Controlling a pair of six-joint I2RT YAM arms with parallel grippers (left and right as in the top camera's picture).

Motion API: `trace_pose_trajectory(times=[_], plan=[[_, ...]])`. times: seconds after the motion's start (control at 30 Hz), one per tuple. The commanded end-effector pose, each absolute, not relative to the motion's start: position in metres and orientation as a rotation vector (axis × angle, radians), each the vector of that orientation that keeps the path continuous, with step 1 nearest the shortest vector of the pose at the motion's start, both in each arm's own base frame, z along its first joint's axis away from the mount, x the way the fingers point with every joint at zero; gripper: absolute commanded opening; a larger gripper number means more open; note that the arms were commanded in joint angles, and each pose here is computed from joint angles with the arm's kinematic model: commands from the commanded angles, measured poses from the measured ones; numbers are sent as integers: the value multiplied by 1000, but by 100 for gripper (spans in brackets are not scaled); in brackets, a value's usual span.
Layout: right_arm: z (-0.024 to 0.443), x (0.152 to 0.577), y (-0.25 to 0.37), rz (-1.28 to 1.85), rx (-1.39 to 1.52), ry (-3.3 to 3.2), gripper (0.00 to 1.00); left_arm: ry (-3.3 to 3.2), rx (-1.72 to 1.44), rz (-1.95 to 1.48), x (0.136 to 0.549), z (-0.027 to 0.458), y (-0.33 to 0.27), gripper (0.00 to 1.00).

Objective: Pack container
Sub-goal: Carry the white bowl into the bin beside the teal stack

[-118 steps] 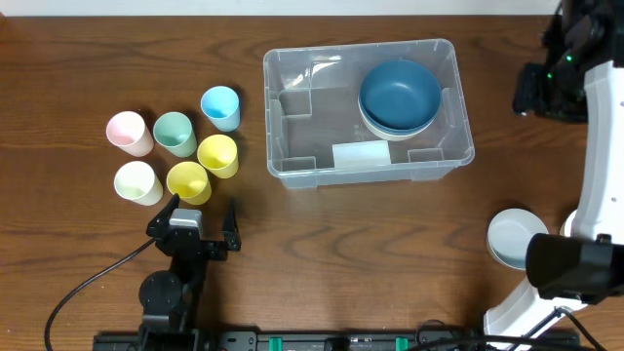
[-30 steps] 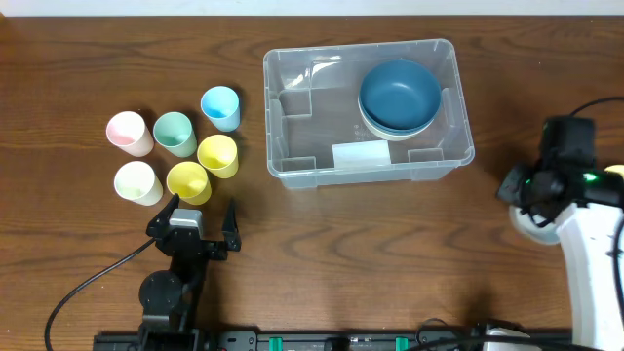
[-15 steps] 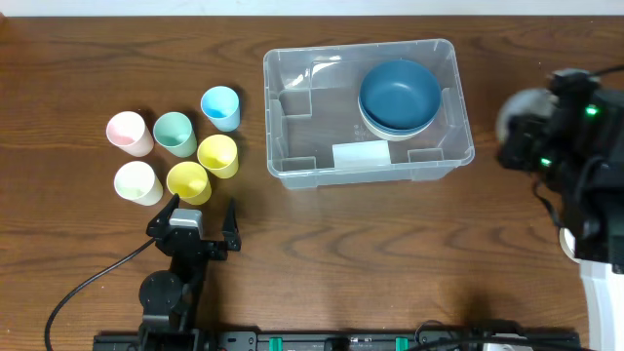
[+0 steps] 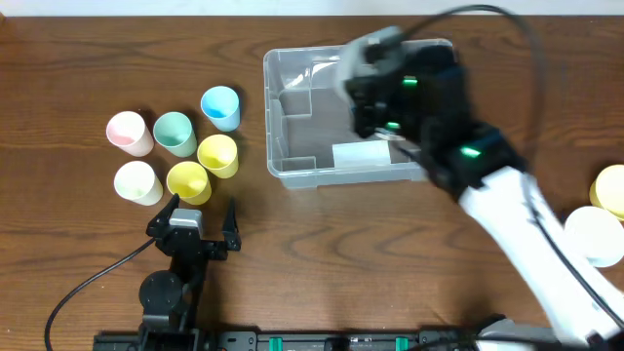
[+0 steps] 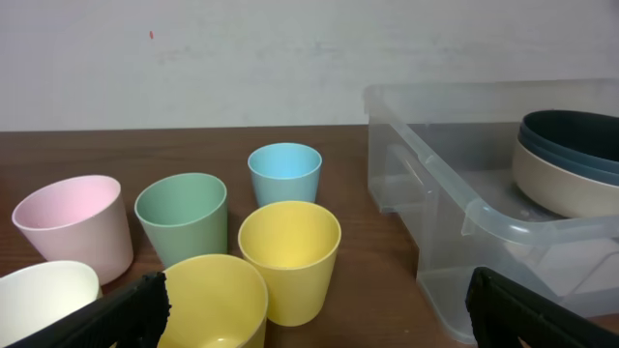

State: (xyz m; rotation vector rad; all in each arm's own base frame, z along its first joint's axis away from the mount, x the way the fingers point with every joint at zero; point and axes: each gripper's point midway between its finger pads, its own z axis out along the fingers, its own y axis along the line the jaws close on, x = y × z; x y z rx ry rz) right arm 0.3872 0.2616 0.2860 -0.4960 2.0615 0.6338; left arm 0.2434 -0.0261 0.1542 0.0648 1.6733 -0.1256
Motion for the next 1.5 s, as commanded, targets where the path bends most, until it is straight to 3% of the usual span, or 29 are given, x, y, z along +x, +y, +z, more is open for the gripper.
trace_pose_trajectory(times=[0.0,0.17,0.43,0.87,1.23,1.47], plan=[[249,393,303,651,-590,2086,1,1718,80,-121,243,138,-27,98],[192,409,329,599,-613,2148,1,1718,80,-121,243,138,-27,98],[122,432,317,393,-590,2252,1,1718,80,-121,243,138,-27,98],[85,457,318,297,-577,2217,1,1718,80,-121,243,138,-27,98],[83,474,309,218,-511,2176,2,1718,80,-121,243,138,-27,98],[83,475,307,202,-501,2175,22,1718,80,-121,243,138,-27,98]])
